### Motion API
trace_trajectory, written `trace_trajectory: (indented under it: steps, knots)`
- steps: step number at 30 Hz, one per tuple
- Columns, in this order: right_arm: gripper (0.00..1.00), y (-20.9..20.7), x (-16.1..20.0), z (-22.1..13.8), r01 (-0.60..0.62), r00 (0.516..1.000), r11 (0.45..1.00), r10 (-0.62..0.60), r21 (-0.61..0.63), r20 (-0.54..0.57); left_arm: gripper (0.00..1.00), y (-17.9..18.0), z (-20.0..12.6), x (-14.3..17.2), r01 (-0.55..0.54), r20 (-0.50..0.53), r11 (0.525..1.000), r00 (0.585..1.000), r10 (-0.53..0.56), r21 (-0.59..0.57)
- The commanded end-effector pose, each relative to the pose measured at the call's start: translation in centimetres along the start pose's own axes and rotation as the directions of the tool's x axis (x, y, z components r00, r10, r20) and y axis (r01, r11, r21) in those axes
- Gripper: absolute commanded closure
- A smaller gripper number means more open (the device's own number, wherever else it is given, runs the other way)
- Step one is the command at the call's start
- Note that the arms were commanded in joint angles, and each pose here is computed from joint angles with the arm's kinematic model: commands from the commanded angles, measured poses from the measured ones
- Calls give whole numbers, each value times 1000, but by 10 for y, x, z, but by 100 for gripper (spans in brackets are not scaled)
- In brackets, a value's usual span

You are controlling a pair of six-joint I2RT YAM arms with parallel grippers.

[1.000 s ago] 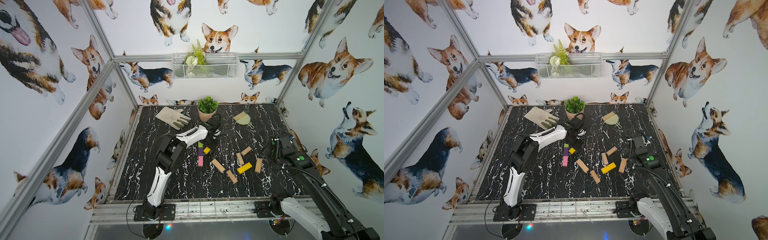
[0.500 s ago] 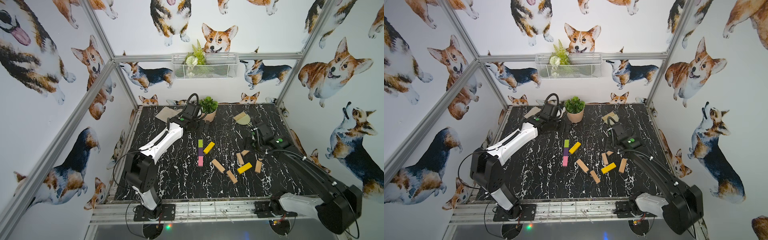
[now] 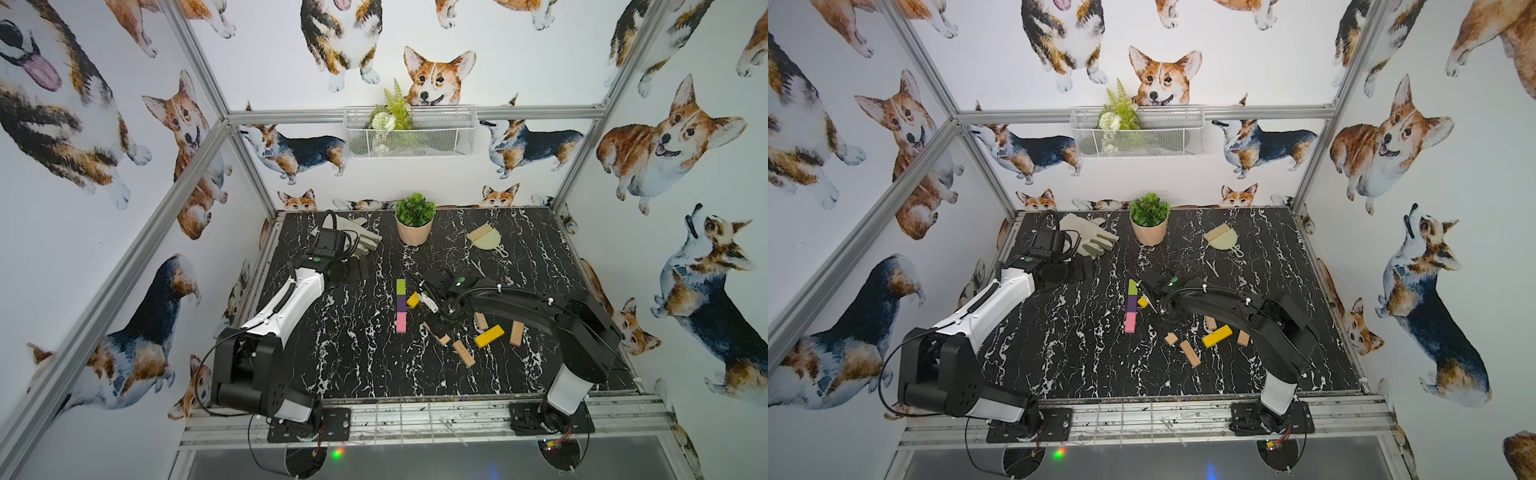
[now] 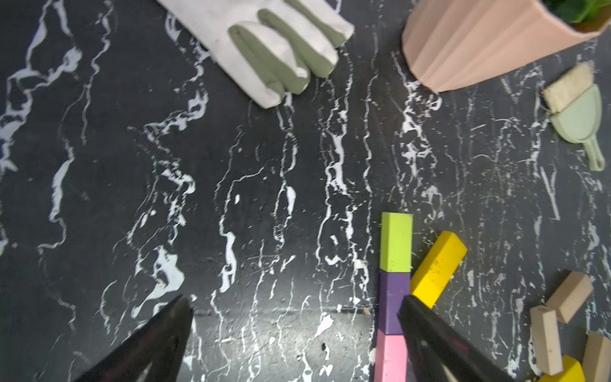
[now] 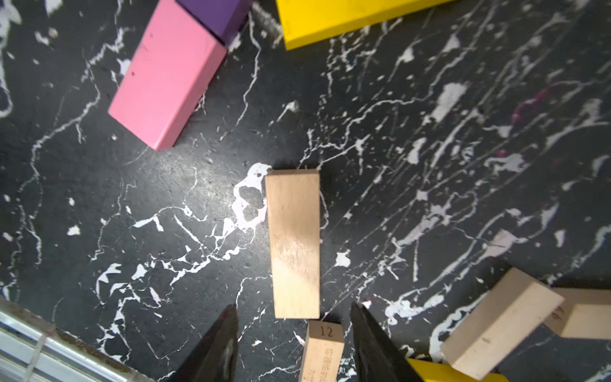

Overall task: Assemble the letter k with building blocks
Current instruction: Pick up the building block from the center of the board.

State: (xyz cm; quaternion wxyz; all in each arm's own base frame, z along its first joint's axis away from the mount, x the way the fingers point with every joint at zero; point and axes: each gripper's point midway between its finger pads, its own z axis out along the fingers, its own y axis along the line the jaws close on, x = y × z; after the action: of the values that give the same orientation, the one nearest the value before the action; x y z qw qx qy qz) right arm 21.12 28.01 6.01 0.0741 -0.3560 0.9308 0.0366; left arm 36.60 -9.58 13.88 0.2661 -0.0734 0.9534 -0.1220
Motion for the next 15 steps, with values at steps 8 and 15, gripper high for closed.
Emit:
trace_trajectory:
  steps: [8,15]
  knots:
    - [47,11,-3,24,110,994,994,-111,-21,-17,0,7,-1,-11,66,20,998,998,-66,25]
    - [50,7,0,40,113,992,994,-112,4,-48,0,7,-3,-12,62,28,998,998,-63,26]
